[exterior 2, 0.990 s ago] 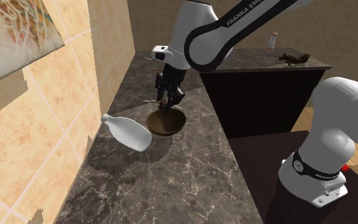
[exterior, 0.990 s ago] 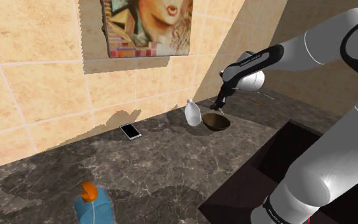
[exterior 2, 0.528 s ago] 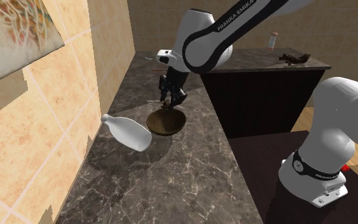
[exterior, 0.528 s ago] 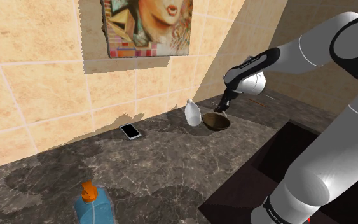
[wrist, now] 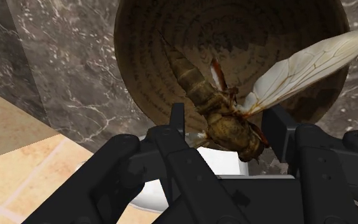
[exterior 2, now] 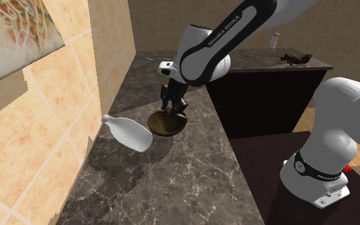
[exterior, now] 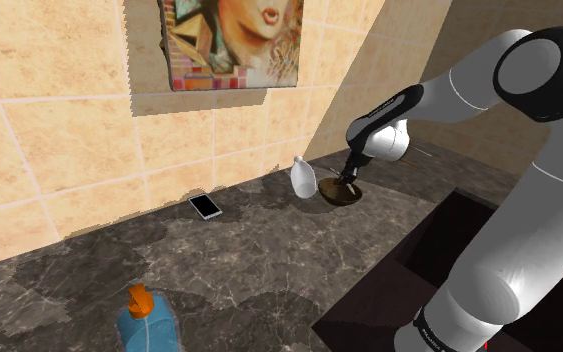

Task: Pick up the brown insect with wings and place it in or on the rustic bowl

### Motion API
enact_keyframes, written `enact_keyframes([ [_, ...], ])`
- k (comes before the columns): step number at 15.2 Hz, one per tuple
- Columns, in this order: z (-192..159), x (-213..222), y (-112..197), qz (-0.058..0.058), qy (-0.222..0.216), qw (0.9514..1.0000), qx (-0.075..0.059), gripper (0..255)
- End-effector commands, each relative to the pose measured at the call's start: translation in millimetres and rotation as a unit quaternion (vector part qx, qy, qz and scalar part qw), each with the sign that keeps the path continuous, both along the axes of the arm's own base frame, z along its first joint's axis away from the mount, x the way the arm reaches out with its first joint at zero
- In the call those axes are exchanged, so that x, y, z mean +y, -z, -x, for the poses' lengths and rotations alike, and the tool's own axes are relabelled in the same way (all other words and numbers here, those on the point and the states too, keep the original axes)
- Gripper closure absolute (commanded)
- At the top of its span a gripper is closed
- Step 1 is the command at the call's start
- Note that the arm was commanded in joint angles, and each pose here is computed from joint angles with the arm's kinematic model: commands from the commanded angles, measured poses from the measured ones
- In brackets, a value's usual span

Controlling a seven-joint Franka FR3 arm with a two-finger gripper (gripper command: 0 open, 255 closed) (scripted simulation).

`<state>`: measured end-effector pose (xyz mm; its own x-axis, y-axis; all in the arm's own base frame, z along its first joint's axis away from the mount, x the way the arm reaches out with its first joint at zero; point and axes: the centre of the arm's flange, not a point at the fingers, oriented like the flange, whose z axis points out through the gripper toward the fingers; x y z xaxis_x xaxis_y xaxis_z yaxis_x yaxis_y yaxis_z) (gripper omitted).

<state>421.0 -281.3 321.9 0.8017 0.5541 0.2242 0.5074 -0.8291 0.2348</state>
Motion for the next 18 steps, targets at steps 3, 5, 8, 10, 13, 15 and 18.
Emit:
enact_keyframes([
  [3, 0, 0, 19, 0.000, 0.000, 1.0000, 0.000, 255],
  [5, 0, 0, 19, 0.000, 0.000, 1.0000, 0.000, 255],
  [8, 0, 0, 19, 0.000, 0.000, 1.0000, 0.000, 255],
  [10, 0, 0, 19, 0.000, 0.000, 1.0000, 0.000, 255],
  [13, 0, 0, 19, 0.000, 0.000, 1.0000, 0.000, 0],
  [15, 0, 0, 19, 0.000, 0.000, 1.0000, 0.000, 0],
  [18, 8, 2, -6, 0.000, 0.000, 1.0000, 0.000, 0],
])
